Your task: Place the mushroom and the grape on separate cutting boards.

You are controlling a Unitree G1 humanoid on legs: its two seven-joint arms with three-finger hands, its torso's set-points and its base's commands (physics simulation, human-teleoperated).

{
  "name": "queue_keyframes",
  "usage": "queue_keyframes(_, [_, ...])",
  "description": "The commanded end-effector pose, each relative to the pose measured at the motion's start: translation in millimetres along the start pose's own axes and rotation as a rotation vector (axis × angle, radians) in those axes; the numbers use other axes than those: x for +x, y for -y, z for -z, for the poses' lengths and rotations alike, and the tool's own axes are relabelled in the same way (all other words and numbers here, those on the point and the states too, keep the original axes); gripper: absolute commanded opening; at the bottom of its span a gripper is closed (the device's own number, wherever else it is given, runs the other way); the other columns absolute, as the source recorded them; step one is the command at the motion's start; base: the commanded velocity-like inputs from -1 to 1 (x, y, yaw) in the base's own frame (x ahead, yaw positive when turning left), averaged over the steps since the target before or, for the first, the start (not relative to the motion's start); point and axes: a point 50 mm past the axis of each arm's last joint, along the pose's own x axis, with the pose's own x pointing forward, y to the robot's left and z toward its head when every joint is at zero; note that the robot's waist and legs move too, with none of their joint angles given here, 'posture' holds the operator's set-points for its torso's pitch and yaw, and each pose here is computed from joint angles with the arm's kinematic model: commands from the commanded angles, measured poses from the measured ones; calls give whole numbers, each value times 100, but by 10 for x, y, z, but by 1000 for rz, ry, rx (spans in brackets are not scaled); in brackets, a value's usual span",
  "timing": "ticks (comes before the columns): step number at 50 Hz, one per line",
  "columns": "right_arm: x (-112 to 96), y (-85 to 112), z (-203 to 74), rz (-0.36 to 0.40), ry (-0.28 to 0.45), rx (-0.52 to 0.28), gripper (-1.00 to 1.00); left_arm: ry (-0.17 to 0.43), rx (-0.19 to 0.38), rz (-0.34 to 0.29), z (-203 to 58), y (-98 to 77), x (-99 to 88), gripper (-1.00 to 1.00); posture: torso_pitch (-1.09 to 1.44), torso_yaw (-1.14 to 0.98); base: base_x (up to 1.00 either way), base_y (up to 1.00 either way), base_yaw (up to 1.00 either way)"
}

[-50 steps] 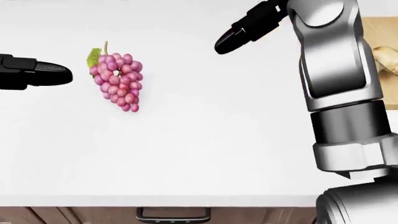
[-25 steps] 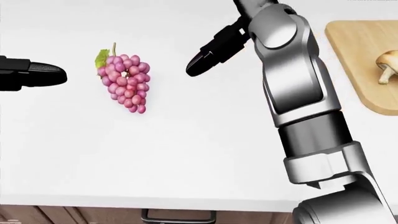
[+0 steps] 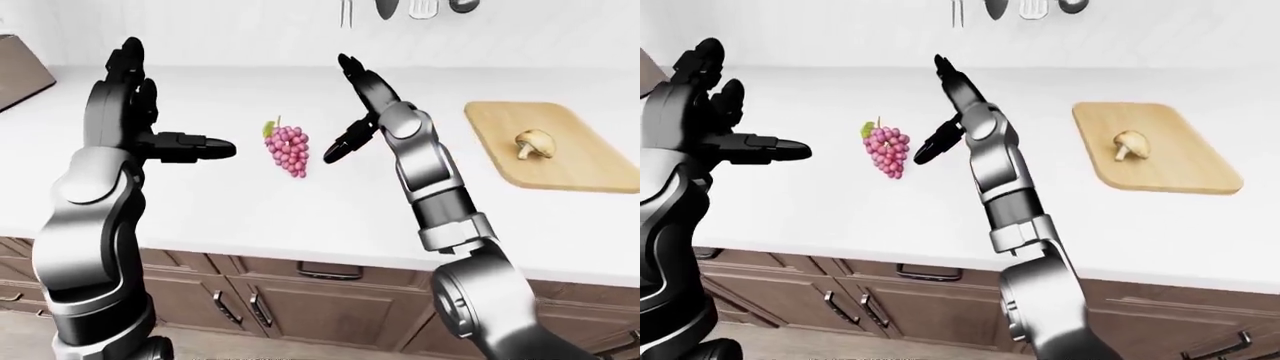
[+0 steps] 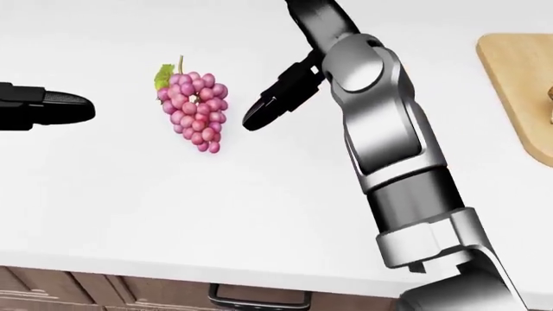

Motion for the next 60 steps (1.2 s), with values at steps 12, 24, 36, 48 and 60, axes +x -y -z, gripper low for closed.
queue_keyframes(12, [1,113,-219,49,99,-17,100,101,16,-19,-228,-44,-19,100,0,33,0,0,0])
queue_keyframes(24, [32,80,-116,54,80,-15,100,102,26,-27,-196,-55,-28,100,0,38,0,0,0])
queue_keyframes(36, [-119,137,-58,68,61,-12,100,97,34,-30,-177,-59,-34,100,0,38,0,0,0])
queue_keyframes(48, [-175,121,-8,61,45,-11,100,95,40,-30,-155,-29,-3,100,0,38,0,0,0])
queue_keyframes(60, [-202,110,88,57,24,-10,100,95,48,-27,-186,-28,0,100,0,38,0,0,0])
